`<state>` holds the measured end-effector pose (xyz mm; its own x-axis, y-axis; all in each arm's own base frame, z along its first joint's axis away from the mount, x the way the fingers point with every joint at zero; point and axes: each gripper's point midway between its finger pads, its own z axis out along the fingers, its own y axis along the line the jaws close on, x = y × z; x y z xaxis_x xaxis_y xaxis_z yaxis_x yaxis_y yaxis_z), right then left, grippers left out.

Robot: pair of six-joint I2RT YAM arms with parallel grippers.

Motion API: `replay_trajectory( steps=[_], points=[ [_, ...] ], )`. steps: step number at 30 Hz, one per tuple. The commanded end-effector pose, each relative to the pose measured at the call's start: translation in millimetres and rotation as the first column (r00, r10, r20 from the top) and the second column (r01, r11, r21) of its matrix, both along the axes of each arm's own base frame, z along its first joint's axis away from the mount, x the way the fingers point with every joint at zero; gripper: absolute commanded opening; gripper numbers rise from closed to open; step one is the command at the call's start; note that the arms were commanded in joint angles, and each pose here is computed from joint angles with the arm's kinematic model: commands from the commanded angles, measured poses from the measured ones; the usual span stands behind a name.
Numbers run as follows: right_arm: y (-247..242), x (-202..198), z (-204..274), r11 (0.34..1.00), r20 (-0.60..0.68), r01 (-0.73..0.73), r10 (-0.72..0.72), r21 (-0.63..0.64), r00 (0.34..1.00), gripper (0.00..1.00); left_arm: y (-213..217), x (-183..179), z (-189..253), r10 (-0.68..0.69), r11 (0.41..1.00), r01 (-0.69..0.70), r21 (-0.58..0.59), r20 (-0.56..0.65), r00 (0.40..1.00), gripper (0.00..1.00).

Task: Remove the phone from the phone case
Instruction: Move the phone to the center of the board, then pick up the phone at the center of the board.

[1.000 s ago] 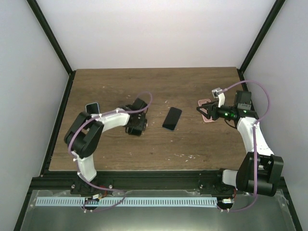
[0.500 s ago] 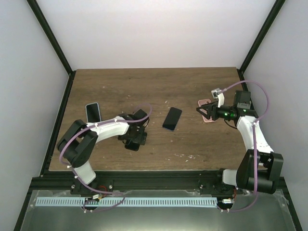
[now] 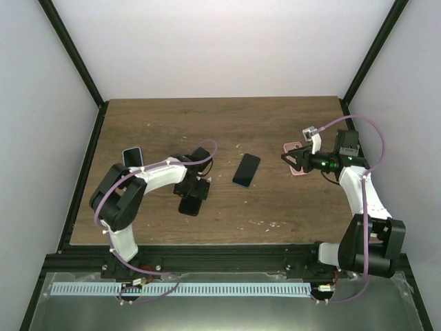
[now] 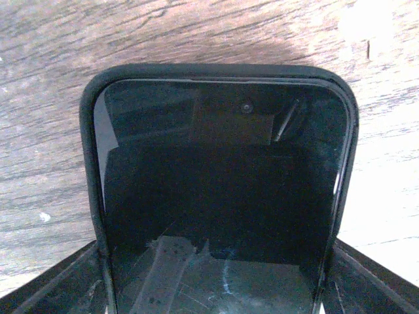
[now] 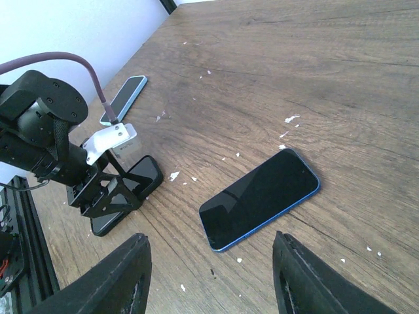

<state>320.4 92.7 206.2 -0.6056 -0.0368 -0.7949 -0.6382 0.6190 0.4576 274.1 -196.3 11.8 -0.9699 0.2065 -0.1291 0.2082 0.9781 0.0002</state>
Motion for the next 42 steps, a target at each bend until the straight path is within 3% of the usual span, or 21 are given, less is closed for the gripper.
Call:
replay_trajectory(
  steps=[1,5,12,19,23,29,37,42],
  points=[
    [2,3,13,1.0,0.036,-0.022,0.022,0.003,0.999,0.52,25,-29,-31,-0.003,0.997,0.014,0.082,-0.14,0.99,0.75],
    [1,4,11,1.0,0.03,-0.019,0.019,0.0,0.999,0.52,14,-17,-6,0.002,1.0,-0.001,0.017,-0.072,0.997,0.61],
    [9,1,18,0.998,0.013,-0.067,0.067,0.003,0.998,0.49,-34,15,80,0.1,0.945,-0.037,-0.325,0.179,0.979,0.54],
    [81,-9,12,0.973,-0.008,-0.199,0.2,-0.121,0.98,0.47,-62,49,186,0.335,0.762,-0.007,-0.647,0.385,0.86,0.54],
    [128,-15,14,0.942,0.022,-0.255,0.266,-0.22,0.964,0.46,-65,58,224,0.487,0.63,-0.022,-0.777,0.372,0.79,0.53],
    [177,-25,27,0.917,0.041,-0.316,0.335,-0.242,0.941,0.44,-72,62,247,0.597,0.508,-0.011,-0.861,0.342,0.726,0.5],
    [198,-22,25,0.941,-0.015,-0.286,0.288,-0.184,0.958,0.37,-68,55,248,0.658,0.465,-0.017,-0.885,0.332,0.676,0.52],
    [205,-23,20,0.935,-0.039,-0.307,0.304,-0.177,0.952,0.35,-67,52,247,0.662,0.461,-0.022,-0.887,0.327,0.674,0.52]
  ],
)
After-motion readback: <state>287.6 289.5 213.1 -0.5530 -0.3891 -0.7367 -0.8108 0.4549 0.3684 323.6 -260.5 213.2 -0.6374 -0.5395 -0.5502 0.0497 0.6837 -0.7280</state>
